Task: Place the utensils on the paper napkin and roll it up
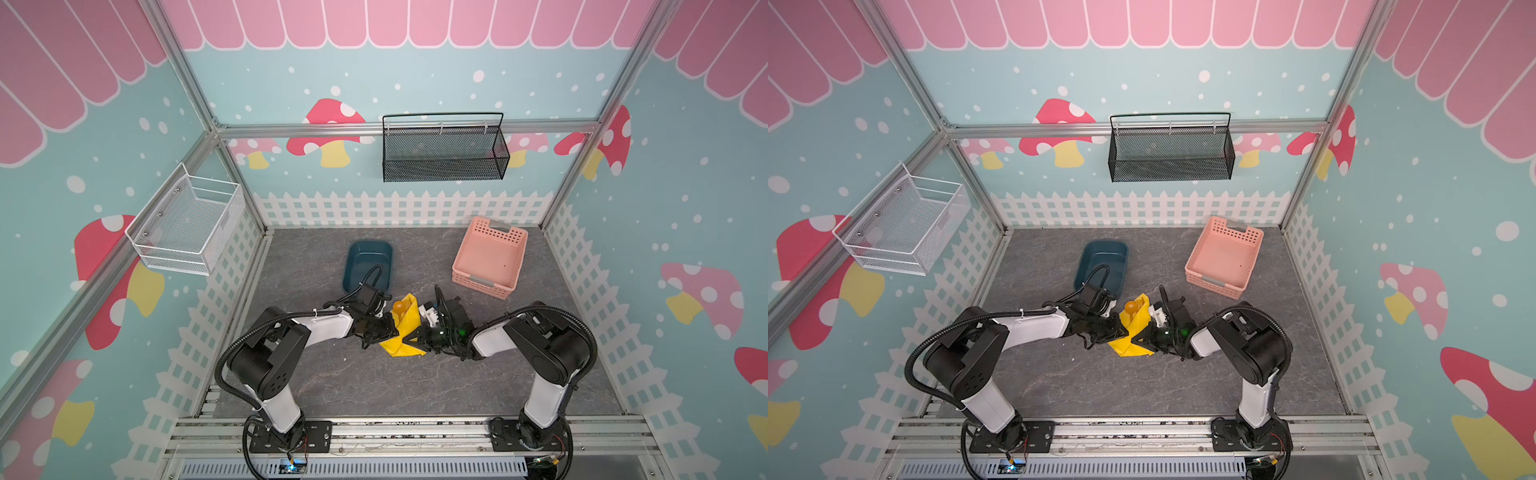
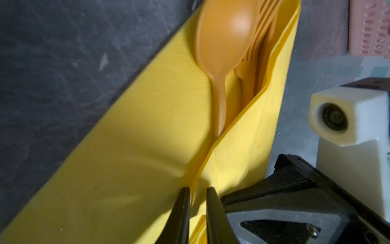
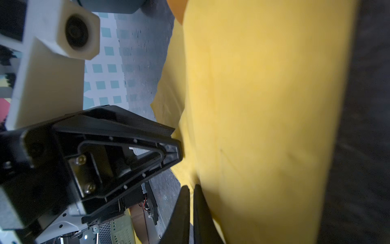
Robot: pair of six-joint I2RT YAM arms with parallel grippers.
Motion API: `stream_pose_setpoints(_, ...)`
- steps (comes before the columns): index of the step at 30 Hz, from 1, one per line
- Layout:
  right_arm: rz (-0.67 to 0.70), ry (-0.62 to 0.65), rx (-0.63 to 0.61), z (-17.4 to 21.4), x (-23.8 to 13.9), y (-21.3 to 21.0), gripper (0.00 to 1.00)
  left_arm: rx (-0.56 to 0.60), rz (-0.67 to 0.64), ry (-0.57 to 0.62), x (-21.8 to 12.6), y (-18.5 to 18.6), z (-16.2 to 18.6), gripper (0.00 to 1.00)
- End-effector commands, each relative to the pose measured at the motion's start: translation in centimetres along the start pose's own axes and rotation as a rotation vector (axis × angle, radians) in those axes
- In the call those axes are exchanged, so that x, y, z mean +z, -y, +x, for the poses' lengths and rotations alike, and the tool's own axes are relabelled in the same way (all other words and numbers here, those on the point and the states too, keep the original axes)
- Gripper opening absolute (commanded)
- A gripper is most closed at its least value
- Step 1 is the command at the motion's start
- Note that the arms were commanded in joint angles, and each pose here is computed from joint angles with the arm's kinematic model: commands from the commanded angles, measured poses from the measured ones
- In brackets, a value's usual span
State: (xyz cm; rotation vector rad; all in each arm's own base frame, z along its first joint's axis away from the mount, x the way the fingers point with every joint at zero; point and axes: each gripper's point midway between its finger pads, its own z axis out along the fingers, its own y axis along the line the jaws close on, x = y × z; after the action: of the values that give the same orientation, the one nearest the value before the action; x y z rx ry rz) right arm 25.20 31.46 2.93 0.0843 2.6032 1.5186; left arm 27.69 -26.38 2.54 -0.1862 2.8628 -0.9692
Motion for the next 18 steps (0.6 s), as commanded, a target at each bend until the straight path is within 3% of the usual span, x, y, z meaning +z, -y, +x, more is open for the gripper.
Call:
stream_pose_setpoints(1,0.01,0.009,0.016,-0.1,-0.1,0.4,0.09,-0.014,0.031,-0.001,-0.3,0.4,0.3,0.21)
stream_pose_setpoints(10,0.006,0.01,0.013,-0.1,-0.1,0.2,0.09,-0.03,0.053,0.026,-0.2,0.4,0.0,0.23)
stream_pose_setpoints(18,-0.011,0.023,-0.001,-0.3,-0.6,-0.6,0.1,-0.025,0.049,0.056,-0.2,0.5,-0.7,0.05)
